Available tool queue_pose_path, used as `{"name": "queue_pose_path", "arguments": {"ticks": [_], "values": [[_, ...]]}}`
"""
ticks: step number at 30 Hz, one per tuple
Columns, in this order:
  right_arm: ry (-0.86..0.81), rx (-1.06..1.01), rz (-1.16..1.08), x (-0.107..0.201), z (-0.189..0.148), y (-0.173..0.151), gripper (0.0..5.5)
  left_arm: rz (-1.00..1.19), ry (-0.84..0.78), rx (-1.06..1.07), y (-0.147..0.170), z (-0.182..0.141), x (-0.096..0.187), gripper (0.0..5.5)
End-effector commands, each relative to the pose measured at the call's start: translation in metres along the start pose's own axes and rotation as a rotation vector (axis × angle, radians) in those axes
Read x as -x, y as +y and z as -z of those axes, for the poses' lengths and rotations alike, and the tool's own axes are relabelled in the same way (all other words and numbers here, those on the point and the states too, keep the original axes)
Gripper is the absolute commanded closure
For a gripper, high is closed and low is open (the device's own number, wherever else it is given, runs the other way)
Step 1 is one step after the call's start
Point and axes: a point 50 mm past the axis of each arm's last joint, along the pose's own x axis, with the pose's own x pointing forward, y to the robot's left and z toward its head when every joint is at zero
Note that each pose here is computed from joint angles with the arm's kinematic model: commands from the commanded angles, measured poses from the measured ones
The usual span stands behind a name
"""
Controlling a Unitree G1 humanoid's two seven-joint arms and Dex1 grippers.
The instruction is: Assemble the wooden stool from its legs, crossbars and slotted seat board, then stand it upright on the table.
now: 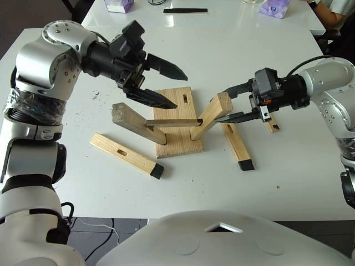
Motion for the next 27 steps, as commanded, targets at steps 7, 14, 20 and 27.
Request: {"name": "queue_pose_path", "arguments": {"ticks": [7,14,20,27], "values": [[0.150,-0.098,-0.081,-0.012,0.031,0.004,3.49,-0.022,0.198,0.194,0.011,0.101,-0.013,1.73],[0.150,-0.105,-0.058,-0.011,0.033,0.007,3.49,-0.071,-0.246,-0.006,0.024,-0.012,0.011,1.73],[0.140,-0.114,-0.032,-0.010,0.035,0.012,3.49,-0.079,-0.281,-0.059,-0.003,-0.029,0.028,1.73],[0.143,-0.115,-0.051,-0.012,0.035,0.011,3.49,-0.060,0.043,0.140,-0.007,0.085,-0.025,1.73]]}}
